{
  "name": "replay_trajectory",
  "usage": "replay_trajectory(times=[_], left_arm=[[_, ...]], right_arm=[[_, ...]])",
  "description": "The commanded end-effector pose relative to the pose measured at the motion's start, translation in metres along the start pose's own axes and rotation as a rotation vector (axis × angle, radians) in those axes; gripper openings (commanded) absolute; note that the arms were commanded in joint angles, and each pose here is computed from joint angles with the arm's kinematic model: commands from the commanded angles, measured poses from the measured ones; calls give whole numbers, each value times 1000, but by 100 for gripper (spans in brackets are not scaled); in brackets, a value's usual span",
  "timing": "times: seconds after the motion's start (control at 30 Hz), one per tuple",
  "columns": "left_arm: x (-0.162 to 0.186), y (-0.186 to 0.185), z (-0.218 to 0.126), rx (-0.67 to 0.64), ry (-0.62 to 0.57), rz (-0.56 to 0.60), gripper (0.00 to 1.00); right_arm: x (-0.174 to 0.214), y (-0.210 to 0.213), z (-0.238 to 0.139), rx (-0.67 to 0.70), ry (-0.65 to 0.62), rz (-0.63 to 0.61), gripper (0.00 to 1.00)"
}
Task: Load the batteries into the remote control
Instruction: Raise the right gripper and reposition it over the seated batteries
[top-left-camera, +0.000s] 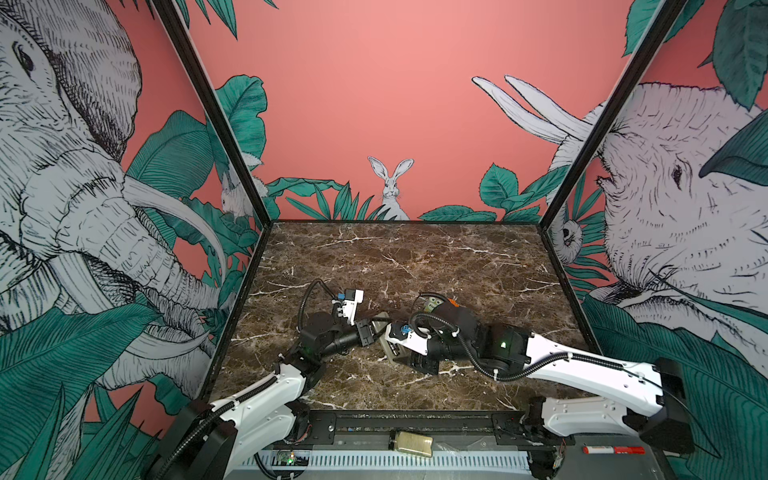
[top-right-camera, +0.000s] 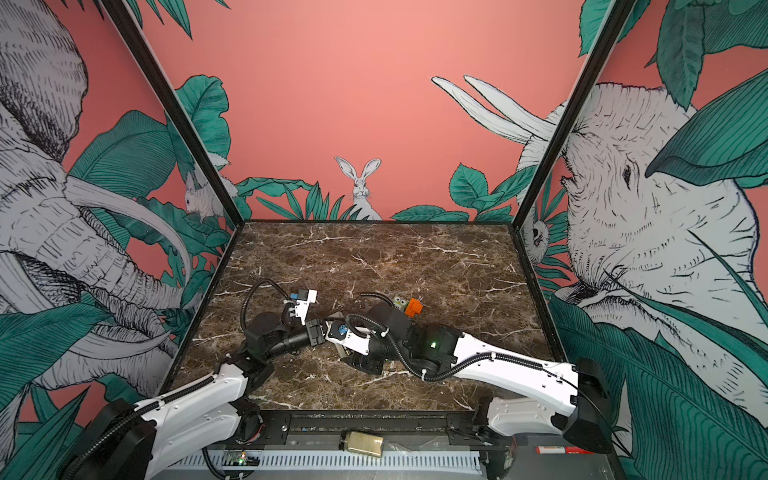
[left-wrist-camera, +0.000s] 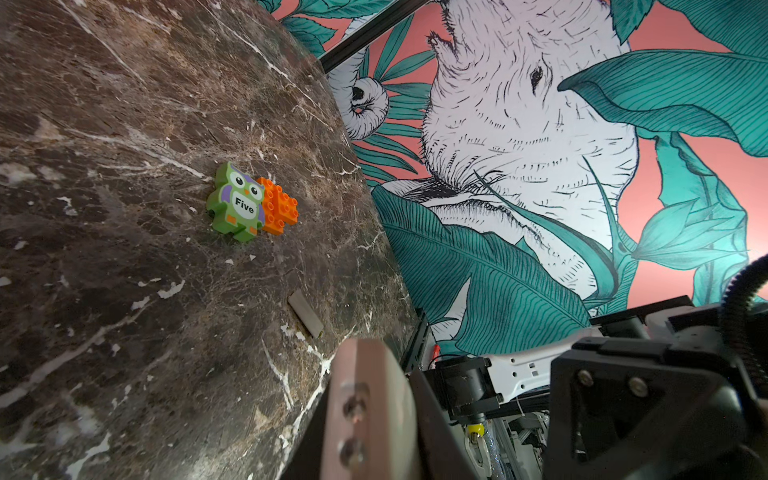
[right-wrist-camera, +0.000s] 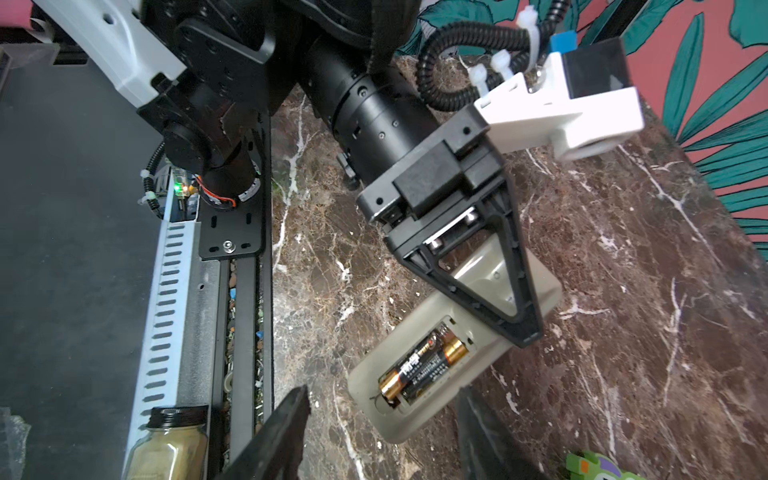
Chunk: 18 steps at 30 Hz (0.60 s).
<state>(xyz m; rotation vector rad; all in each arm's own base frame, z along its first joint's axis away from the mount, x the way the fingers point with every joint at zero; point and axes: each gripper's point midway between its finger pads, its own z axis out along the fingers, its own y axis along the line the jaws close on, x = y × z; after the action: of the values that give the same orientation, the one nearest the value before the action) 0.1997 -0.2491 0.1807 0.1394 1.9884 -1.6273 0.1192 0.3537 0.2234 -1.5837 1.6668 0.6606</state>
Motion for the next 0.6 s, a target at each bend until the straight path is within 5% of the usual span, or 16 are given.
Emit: replay_trajectory(times=[0.0, 0.17, 0.57], left_arm=[[-5, -19, 0, 60, -1, 31, 0], [-3, -22, -1, 72, 10, 38, 0], [0, -25, -3, 77, 28, 48, 0]], right_arm=[[-12, 7, -1, -45, -26, -76, 52], [-6, 9, -1, -60, 25, -115, 41], [10, 10, 4, -48, 39, -262, 38]])
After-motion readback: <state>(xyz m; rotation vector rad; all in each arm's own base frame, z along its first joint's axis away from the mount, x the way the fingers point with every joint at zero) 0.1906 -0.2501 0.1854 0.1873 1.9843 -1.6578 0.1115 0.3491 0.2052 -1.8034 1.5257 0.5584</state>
